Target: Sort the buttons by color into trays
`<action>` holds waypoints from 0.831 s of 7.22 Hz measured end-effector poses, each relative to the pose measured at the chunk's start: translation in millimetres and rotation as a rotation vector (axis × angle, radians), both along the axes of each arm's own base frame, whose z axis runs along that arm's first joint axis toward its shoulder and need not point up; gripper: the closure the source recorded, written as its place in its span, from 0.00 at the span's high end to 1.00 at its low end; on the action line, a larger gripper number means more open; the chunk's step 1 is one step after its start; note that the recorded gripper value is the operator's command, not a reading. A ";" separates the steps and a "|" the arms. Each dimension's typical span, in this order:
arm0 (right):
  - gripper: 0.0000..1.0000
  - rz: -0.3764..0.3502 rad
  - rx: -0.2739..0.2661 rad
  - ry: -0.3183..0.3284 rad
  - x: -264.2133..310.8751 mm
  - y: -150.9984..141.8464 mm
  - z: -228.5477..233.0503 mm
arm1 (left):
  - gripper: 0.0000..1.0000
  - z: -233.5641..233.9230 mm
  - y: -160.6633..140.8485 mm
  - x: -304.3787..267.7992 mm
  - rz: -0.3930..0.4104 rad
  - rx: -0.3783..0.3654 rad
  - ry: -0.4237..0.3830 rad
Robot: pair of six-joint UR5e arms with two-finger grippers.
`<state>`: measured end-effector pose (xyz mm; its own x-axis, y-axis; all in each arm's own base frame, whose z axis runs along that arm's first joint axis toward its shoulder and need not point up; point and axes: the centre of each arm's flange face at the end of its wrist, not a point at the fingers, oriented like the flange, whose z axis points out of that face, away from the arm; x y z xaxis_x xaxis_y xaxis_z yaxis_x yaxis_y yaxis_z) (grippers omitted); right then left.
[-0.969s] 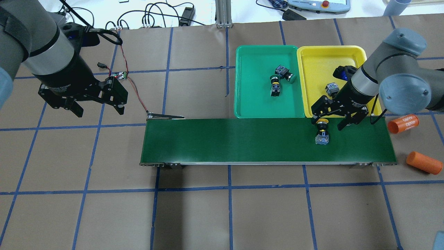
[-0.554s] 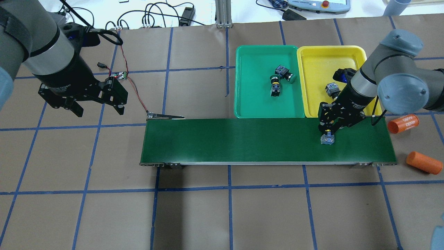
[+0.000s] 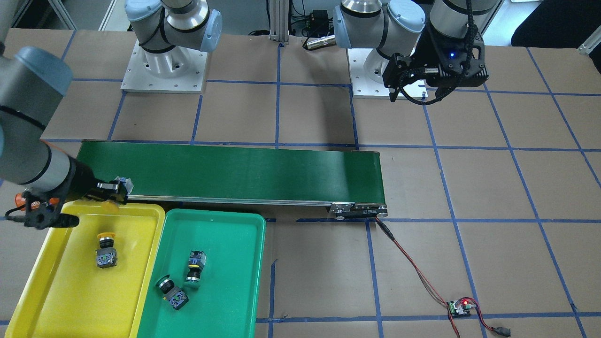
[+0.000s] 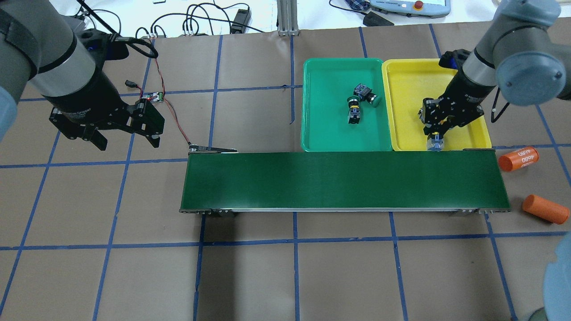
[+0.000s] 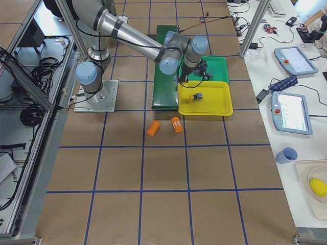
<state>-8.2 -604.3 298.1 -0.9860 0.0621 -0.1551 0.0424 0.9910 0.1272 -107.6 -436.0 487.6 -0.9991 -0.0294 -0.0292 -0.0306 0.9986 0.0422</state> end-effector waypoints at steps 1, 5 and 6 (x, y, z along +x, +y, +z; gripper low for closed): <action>1.00 0.002 -0.039 0.002 -2.2 -37.1 5.7 | 1.00 -0.3 -0.3 0.0 0.000 0.001 0.000; 1.00 -0.032 -0.041 0.015 -0.3 -62.3 2.8 | 1.00 -0.3 -0.2 0.0 -0.001 0.001 0.000; 1.00 -0.016 -0.068 0.068 8.7 -39.6 47.4 | 1.00 -0.5 -0.3 0.1 -0.001 0.002 -0.001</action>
